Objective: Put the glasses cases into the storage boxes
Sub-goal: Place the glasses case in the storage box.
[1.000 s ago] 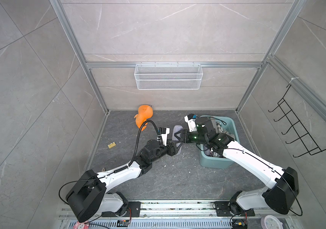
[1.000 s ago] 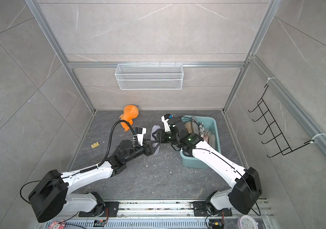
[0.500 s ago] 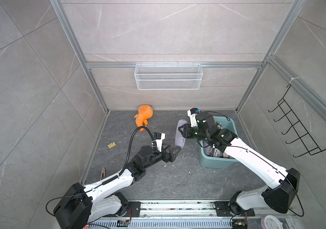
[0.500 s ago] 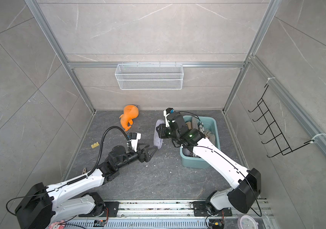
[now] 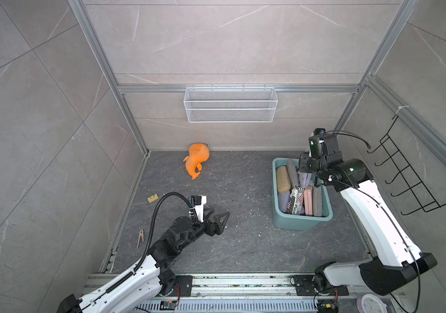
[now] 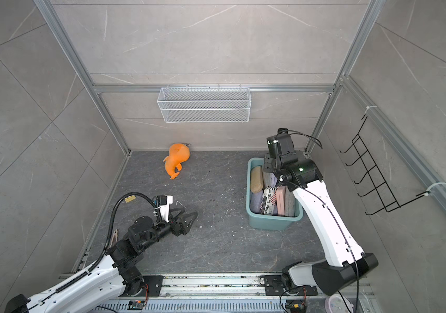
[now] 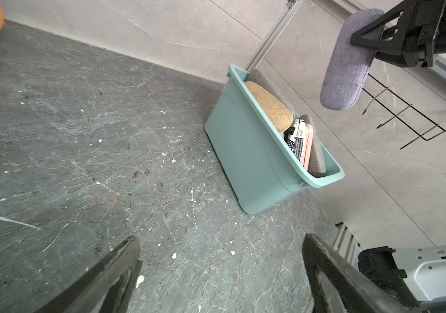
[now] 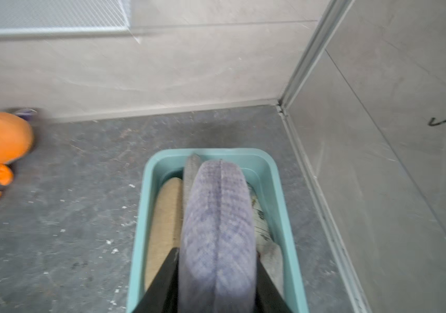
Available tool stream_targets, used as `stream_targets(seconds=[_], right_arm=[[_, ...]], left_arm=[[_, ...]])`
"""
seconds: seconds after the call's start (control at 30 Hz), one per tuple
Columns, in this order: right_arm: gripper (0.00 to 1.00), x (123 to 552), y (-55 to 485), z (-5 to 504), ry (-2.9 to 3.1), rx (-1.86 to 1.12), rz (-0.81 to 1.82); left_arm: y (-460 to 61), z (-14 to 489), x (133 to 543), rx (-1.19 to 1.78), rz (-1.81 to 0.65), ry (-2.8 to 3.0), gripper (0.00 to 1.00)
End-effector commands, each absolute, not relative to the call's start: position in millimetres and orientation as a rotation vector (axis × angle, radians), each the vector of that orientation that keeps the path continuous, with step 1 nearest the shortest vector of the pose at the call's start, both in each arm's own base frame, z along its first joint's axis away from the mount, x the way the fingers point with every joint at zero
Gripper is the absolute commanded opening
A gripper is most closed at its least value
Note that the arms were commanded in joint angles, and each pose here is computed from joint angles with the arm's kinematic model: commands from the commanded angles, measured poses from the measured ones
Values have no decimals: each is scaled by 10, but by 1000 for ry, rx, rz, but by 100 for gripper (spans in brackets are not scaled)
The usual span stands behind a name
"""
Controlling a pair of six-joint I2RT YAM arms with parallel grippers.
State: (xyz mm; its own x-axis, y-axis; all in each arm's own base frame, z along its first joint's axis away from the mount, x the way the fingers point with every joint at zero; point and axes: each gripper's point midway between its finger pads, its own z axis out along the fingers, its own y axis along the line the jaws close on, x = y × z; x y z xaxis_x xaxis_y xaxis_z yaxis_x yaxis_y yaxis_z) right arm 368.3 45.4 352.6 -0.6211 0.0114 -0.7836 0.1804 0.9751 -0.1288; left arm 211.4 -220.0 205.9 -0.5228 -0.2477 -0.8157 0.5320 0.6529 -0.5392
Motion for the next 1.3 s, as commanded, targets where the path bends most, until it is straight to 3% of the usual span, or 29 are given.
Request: stream_targets(seconds=[0.0, 0.53, 0.77, 0.87, 1.07, 1.27], right_arm=[[29, 3768, 231, 3405, 2300, 97, -462], [35, 4258, 115, 2171, 2620, 31, -570], [37, 4275, 159, 1924, 2672, 17, -528], [48, 4233, 187, 1796, 2717, 8, -512], [64, 4128, 309, 2048, 2675, 47, -368], [62, 3993, 399, 2329, 2599, 76, -256]], left_arm=[[-2174, 2109, 2150, 230, -941, 1908, 96], [-2160, 2063, 2192, 236, -881, 1957, 96], [-2197, 1991, 2201, 243, -883, 1983, 96], [-2222, 1966, 2216, 242, -889, 1986, 96], [-2282, 1922, 2215, 260, -905, 2008, 96], [-2291, 1987, 2222, 262, -911, 1992, 96]])
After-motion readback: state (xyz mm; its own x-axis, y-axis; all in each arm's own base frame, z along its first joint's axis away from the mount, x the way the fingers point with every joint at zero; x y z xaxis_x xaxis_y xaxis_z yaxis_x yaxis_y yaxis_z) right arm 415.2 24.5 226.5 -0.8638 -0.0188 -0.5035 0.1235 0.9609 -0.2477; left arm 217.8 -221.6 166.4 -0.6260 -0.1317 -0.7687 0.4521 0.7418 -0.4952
